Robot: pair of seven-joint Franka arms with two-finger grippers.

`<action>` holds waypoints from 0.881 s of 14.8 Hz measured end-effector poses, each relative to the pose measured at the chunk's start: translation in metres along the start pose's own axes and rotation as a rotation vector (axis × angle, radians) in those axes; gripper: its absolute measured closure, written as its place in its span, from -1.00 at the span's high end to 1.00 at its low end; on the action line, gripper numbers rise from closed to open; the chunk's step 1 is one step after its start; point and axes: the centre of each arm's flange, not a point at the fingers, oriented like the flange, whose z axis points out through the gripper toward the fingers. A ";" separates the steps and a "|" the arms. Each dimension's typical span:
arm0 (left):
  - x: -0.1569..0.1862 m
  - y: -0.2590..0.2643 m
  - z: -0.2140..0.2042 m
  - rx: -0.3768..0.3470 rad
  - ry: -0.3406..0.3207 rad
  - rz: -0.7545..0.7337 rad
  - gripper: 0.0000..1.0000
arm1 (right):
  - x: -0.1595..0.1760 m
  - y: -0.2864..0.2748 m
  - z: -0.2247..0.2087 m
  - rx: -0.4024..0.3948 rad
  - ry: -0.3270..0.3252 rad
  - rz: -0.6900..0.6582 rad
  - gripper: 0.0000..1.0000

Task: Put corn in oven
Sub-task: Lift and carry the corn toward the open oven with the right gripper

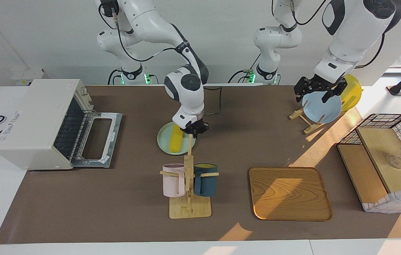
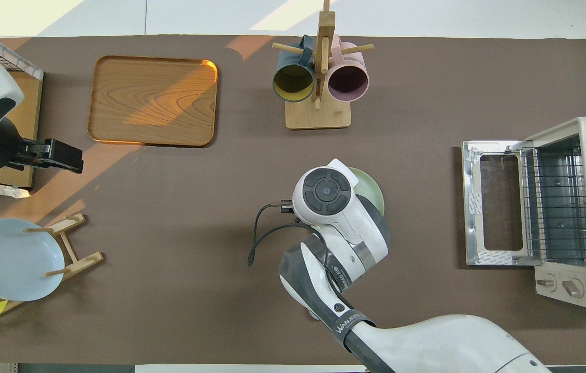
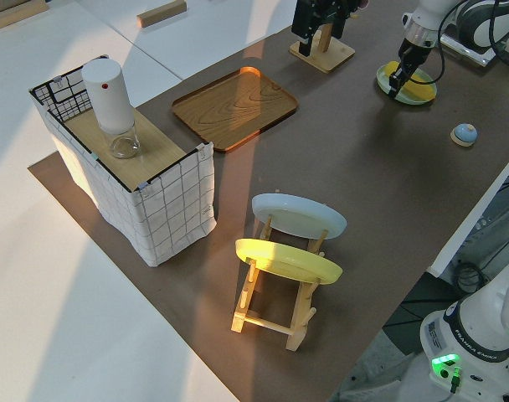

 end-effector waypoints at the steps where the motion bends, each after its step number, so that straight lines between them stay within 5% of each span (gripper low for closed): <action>1: 0.000 0.000 0.000 0.000 -0.001 0.000 1.00 | 0.002 0.000 -0.005 -0.013 -0.007 -0.005 -0.89; 6: 0.000 0.000 0.000 0.000 -0.003 0.000 1.00 | 0.023 0.013 -0.056 -0.116 -0.004 -0.022 -0.96; 13: -0.002 0.000 0.003 0.001 -0.019 -0.003 1.00 | 0.053 0.112 -0.126 -0.176 -0.054 -0.028 -0.96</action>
